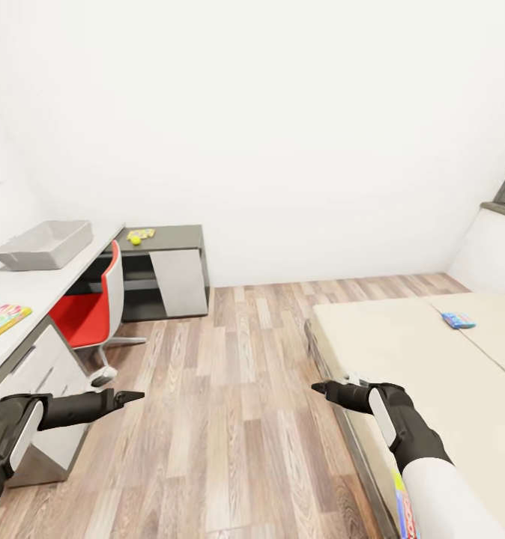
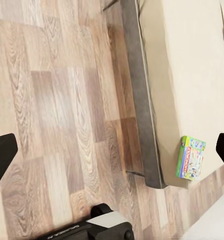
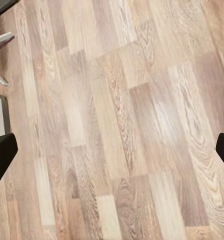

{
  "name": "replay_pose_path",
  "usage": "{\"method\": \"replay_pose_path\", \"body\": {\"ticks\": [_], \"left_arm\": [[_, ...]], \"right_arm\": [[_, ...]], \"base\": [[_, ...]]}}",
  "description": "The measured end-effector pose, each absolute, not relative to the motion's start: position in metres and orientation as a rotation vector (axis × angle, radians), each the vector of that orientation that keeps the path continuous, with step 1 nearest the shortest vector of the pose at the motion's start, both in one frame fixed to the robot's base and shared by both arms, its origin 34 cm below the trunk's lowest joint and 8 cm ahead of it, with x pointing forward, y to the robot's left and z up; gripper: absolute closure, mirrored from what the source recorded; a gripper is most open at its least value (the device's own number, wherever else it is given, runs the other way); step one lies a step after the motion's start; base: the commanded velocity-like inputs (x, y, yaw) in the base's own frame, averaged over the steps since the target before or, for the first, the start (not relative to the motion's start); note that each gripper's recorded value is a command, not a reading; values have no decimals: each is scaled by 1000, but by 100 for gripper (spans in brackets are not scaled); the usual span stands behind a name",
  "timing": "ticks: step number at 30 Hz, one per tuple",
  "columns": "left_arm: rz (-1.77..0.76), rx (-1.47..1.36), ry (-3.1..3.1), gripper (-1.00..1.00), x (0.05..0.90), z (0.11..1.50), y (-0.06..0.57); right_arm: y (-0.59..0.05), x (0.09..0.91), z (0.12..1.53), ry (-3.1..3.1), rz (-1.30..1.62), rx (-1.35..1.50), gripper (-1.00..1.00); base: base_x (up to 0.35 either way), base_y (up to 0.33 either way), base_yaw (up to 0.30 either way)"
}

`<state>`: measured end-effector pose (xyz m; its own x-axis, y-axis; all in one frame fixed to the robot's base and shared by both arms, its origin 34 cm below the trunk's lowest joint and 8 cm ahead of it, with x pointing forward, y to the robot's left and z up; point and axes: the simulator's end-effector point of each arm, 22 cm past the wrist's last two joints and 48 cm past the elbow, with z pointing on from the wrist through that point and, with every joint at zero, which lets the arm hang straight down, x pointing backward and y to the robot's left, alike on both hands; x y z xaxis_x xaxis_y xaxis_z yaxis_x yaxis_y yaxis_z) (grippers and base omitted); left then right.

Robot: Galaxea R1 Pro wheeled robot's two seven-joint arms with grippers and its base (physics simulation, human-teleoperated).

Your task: Put all the toys in the child's room - the three board games (two on the bed and one on the table), the two jigsaw puzzles on the table, and the tennis ball on the table - inside the toy box on the table in the child's room.

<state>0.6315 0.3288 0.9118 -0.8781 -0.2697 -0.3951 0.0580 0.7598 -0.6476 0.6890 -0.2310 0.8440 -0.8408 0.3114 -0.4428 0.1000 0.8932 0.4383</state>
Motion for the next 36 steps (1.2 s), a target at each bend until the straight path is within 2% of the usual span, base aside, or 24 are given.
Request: {"method": "replay_pose_path", "body": {"ticks": [19,36], "left_arm": [[-939,-159,2480,-100,631,912,328],[-938,-157,2479,-100,631,913,328]], "right_arm": [[-232,689,844,2540,551,299,-100],[-232,688,844,2540,551,301,-100]], "base": [[7,39,-277],[119,107,-281]]}}
